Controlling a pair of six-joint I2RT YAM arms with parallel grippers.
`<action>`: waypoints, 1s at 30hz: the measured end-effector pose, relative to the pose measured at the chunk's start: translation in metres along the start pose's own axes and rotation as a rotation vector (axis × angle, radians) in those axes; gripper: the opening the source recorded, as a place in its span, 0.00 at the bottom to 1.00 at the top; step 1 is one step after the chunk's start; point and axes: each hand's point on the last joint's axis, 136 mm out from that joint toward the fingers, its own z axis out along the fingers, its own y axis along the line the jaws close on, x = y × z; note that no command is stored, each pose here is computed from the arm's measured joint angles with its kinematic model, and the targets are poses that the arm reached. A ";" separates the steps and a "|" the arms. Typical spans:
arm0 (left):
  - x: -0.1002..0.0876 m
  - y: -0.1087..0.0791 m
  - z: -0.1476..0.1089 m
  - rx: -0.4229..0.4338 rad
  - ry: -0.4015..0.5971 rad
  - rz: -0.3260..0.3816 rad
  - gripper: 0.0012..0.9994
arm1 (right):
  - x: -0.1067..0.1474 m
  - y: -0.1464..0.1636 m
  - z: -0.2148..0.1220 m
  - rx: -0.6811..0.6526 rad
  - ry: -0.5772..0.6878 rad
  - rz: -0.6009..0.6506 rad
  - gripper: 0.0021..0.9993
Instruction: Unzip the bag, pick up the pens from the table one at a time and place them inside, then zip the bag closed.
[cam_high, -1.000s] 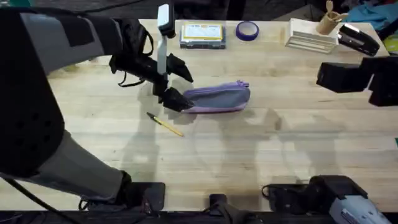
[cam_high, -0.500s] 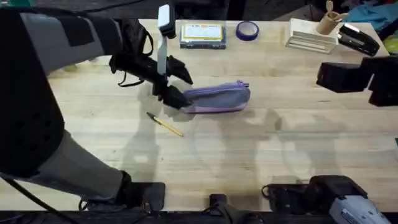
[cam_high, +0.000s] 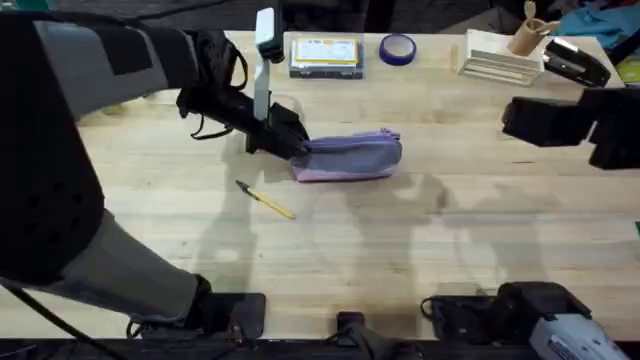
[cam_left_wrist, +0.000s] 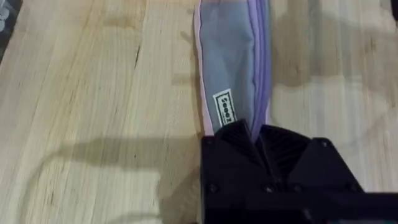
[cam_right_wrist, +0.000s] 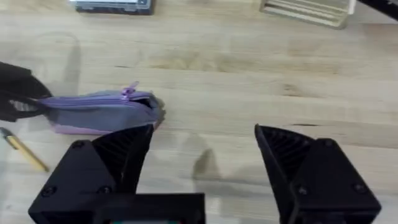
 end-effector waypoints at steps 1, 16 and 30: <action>0.000 0.000 0.000 0.000 0.000 0.000 0.04 | 0.000 0.002 0.001 -0.012 0.004 0.007 1.00; 0.000 0.000 0.000 -0.001 0.002 0.000 0.04 | -0.011 0.058 0.053 -0.376 0.132 0.098 1.00; 0.000 0.000 0.000 -0.001 0.002 0.000 0.04 | -0.009 0.103 0.103 -0.579 0.238 0.085 1.00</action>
